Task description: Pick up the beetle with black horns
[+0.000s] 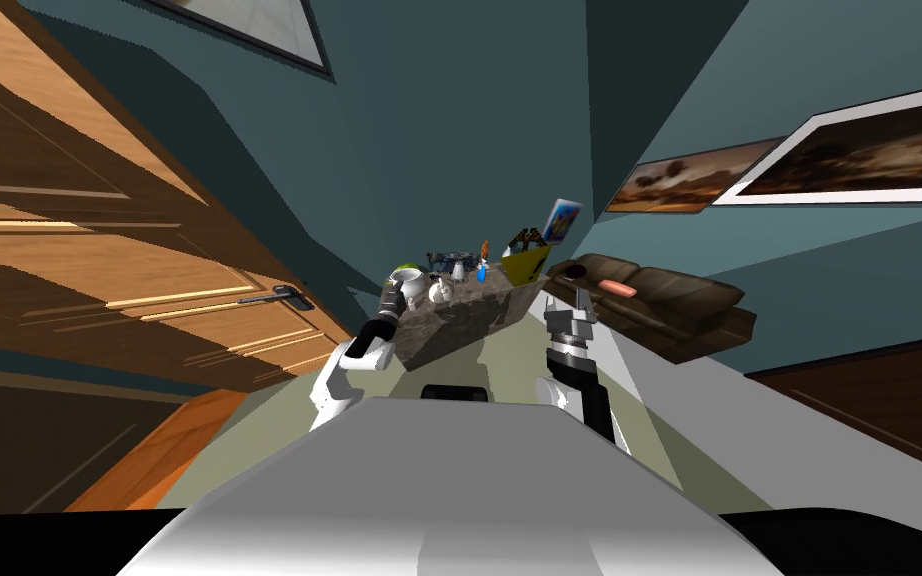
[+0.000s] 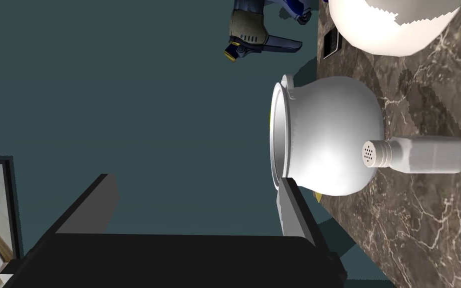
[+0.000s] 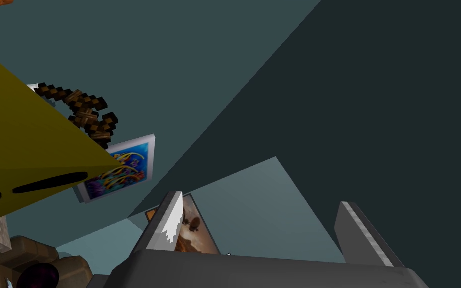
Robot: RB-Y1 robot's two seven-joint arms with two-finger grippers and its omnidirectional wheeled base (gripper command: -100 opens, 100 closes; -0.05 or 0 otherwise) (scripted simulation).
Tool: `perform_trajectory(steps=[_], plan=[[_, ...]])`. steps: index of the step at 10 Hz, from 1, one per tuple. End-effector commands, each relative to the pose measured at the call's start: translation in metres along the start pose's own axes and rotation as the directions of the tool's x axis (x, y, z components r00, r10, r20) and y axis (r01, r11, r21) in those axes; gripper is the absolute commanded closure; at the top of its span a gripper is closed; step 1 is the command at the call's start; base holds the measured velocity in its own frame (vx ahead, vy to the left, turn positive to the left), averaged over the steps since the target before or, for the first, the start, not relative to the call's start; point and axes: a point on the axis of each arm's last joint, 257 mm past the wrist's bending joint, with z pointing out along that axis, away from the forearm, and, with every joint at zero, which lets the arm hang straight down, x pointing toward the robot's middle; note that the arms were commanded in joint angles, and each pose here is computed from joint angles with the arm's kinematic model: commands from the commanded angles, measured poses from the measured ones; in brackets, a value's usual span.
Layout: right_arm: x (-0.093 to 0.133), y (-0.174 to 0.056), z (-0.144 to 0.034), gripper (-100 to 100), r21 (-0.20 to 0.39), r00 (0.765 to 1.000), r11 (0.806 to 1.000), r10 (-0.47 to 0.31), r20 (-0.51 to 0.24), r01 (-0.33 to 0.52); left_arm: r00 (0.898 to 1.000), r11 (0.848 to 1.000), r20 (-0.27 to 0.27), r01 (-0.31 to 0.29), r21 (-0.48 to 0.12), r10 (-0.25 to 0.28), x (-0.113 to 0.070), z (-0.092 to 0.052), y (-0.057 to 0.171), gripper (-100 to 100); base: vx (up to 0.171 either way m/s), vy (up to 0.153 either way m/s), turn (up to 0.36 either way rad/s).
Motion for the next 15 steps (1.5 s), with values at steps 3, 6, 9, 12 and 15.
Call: perform_trajectory(steps=[3, 6, 9, 12, 15], plan=[[0.0, 0.0, 0.0, 0, 0.0, 1.0, 1.0, 0.0, 0.0, 0.0, 1.0, 0.997, 0.001, -0.012, -0.082, 0.012, 0.005, 0.008, 0.019, -100, 0.009, -0.046, -0.014], [0.0, 0.0, 0.0, 0, 0.0, 1.0, 1.0, 0.0, 0.0, 0.0, 1.0, 0.991, 0.0, -0.023, -0.131, 0.023, 0.006, 0.01, 0.031, -100, 0.027, -0.049, -0.029], [0.0, 0.0, 0.0, 0, 0.0, 1.0, 1.0, 0.0, 0.0, 0.0, 0.998, 0.977, -0.009, -0.055, -0.204, 0.055, 0.009, 0.015, 0.048, -100, 0.044, -0.059, -0.065], [0.0, 0.0, 0.0, 0, 0.0, 1.0, 1.0, 0.0, 0.0, 0.0, 0.997, 0.965, -0.015, -0.076, -0.252, 0.074, 0.01, 0.016, 0.06, -100, 0.067, -0.067, -0.061], [0.0, 0.0, 0.0, 0, 0.0, 1.0, 1.0, 0.0, 0.0, 0.0, 0.992, 0.937, -0.036, -0.124, -0.327, 0.119, 0.011, 0.018, 0.08, -100, 0.085, -0.07, -0.099]])
